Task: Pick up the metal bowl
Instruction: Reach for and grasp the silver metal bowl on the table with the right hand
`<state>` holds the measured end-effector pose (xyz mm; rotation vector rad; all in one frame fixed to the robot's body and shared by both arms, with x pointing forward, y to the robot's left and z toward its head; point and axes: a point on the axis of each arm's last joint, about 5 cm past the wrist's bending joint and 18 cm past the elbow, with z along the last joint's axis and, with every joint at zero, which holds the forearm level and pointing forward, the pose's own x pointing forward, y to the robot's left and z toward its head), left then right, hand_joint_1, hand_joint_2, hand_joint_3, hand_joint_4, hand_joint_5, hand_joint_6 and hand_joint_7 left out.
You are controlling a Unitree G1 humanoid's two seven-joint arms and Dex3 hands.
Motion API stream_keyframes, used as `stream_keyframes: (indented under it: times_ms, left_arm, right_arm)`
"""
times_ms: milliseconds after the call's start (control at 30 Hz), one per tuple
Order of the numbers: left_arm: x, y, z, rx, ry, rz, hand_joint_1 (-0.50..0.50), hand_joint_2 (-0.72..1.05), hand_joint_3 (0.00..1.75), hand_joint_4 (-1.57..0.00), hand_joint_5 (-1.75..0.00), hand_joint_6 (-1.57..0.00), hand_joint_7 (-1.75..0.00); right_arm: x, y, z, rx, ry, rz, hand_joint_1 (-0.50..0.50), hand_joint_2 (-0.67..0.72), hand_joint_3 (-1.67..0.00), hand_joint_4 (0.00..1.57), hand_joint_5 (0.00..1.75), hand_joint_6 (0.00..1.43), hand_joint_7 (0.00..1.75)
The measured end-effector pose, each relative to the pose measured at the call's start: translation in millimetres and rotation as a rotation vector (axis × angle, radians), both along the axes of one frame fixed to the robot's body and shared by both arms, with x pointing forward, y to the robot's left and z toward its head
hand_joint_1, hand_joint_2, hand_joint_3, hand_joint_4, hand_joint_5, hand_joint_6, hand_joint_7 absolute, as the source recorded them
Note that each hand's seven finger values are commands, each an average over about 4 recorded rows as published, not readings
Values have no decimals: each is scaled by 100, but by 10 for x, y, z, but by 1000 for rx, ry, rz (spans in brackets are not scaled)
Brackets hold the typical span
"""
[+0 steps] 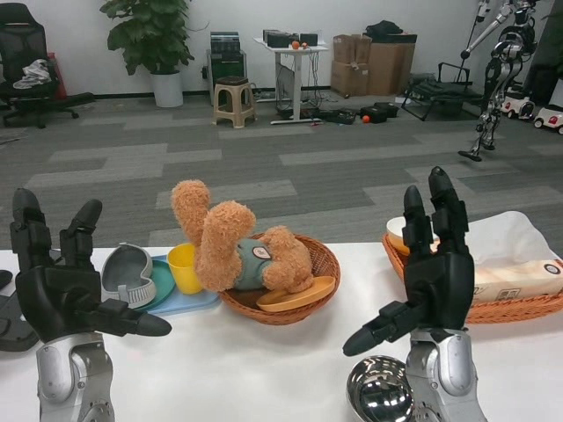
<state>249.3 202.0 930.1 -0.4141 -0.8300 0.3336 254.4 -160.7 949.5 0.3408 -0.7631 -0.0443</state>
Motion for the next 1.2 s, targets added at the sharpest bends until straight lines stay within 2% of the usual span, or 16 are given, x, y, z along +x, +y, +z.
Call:
stream_keyframes:
  times_ms: [67,167,267,333,433,633,767,867,967,1100,1200]
  left_arm:
    - [0,0,0,0,0,0,-50,-55,0,-60,-92,0,0]
    - [0,1,-3,-1,1,1,-50,-55,0,-60,-92,0,0]
    - [-2,2,-7,-1,3,2,-50,-55,0,-60,-92,0,0]
    - [-2,3,-8,-2,4,3,-50,-55,0,-60,-92,0,0]
    - [-2,5,-10,-3,5,5,-50,-55,0,-60,-92,0,0]
    - [2,7,-25,-1,15,6,-50,-55,0,-60,-92,0,0]
    - [9,7,-39,1,26,4,-50,-55,0,-60,-92,0,0]
    - [11,11,-51,-1,34,5,-50,-55,0,-60,-92,0,0]
    - [12,12,-51,0,35,4,-50,-55,0,-60,-92,0,0]
    - [12,16,-50,3,35,5,-50,-55,0,-60,-92,0,0]
    - [12,16,-51,3,36,4,-50,-55,0,-60,-92,0,0]
  right_arm:
    - [1,-2,-4,-4,3,0,-27,72,0,0,0,0,28]
    - [14,-40,27,-79,20,16,-35,72,0,0,0,0,31]
    - [26,-110,153,-213,36,31,-38,72,0,0,0,0,35]
    - [15,-184,295,-355,50,28,-38,72,0,0,0,0,38]
    - [-38,-299,472,-516,77,2,-38,72,0,0,0,0,42]
    - [-230,-403,608,-733,208,-17,-40,72,0,0,0,0,42]
    - [-351,-442,651,-822,276,-74,-42,72,0,0,0,0,49]
    - [-436,-461,685,-943,329,-157,-42,72,0,0,0,0,49]
    - [-492,-473,641,-1055,390,-234,-42,72,0,0,0,0,49]
    - [-511,-406,573,-1233,451,-322,-42,72,0,0,0,0,52]
    - [-495,-318,529,-1336,458,-341,-42,72,0,0,0,0,56]
